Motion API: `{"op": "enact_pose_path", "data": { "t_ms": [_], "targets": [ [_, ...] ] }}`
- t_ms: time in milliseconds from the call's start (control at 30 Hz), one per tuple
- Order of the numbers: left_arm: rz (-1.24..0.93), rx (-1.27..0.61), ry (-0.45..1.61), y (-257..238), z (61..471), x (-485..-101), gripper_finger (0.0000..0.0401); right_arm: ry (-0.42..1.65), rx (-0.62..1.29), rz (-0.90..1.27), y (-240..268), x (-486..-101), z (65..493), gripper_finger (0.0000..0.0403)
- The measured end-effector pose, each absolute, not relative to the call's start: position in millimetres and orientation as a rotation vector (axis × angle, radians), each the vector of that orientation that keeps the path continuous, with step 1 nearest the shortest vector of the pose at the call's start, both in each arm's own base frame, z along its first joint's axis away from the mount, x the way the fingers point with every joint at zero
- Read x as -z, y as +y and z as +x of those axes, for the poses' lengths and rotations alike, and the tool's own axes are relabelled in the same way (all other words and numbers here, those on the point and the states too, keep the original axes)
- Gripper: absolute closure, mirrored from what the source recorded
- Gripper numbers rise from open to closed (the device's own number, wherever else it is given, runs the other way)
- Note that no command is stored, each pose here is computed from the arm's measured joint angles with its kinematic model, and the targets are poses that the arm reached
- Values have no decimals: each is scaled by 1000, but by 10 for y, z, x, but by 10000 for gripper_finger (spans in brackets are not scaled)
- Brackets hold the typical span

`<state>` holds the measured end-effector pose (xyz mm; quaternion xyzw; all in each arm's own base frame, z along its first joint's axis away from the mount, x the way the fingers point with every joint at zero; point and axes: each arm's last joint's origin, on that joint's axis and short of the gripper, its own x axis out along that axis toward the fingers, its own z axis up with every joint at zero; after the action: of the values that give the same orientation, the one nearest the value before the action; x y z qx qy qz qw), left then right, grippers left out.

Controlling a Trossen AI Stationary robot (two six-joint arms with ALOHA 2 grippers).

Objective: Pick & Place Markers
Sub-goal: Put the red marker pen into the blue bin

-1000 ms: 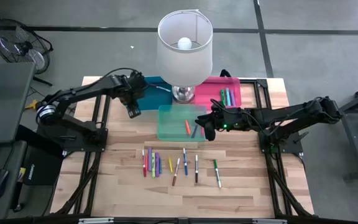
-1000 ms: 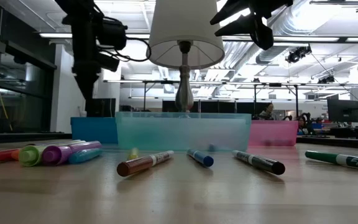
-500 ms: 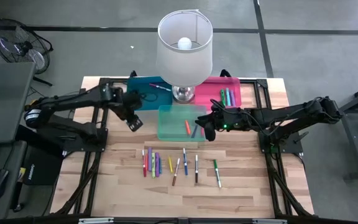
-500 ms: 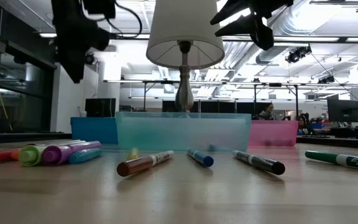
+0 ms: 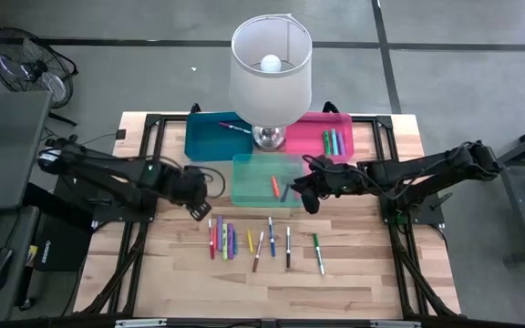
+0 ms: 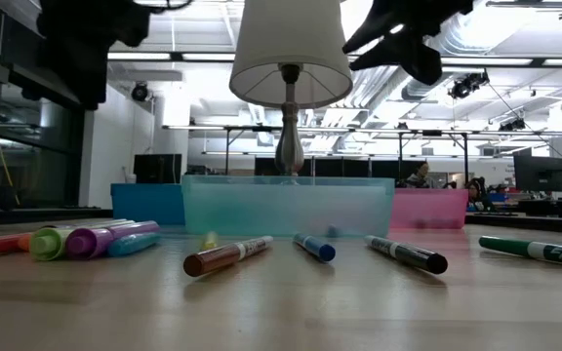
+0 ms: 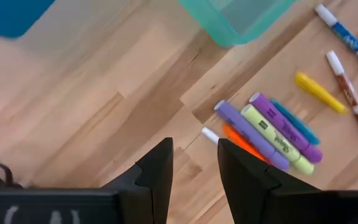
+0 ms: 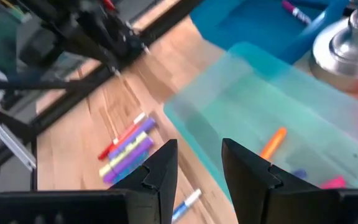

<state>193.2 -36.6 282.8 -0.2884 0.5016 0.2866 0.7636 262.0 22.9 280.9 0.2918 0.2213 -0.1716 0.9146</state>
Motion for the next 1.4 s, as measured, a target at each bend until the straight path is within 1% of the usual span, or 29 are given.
{"op": "enact_pose_path", "data": {
  "t_ms": [200,533,700,900,1100,1267,1400],
  "targets": [
    [-713,-737,1038,-635,1953,-2736,277,541,334,607,240,-2750,2584,289],
    [-795,-922,1144,-903,2189,-2328,277,552,331,597,241,-2742,2579,289],
    [-816,-935,1209,-984,2333,-2120,277,552,331,597,241,-2742,2579,289],
    [-830,-921,1235,-1050,2463,-1945,277,559,329,597,242,-2738,2576,289],
    [-834,-918,1236,-1061,2485,-1916,277,561,327,598,242,-2737,2576,289],
    [-811,-939,1192,-1047,2490,-1916,277,562,324,600,243,-2737,2576,289],
    [-830,-963,1198,-967,2474,-1813,277,562,325,608,245,-2737,2575,289]
  ]
}}
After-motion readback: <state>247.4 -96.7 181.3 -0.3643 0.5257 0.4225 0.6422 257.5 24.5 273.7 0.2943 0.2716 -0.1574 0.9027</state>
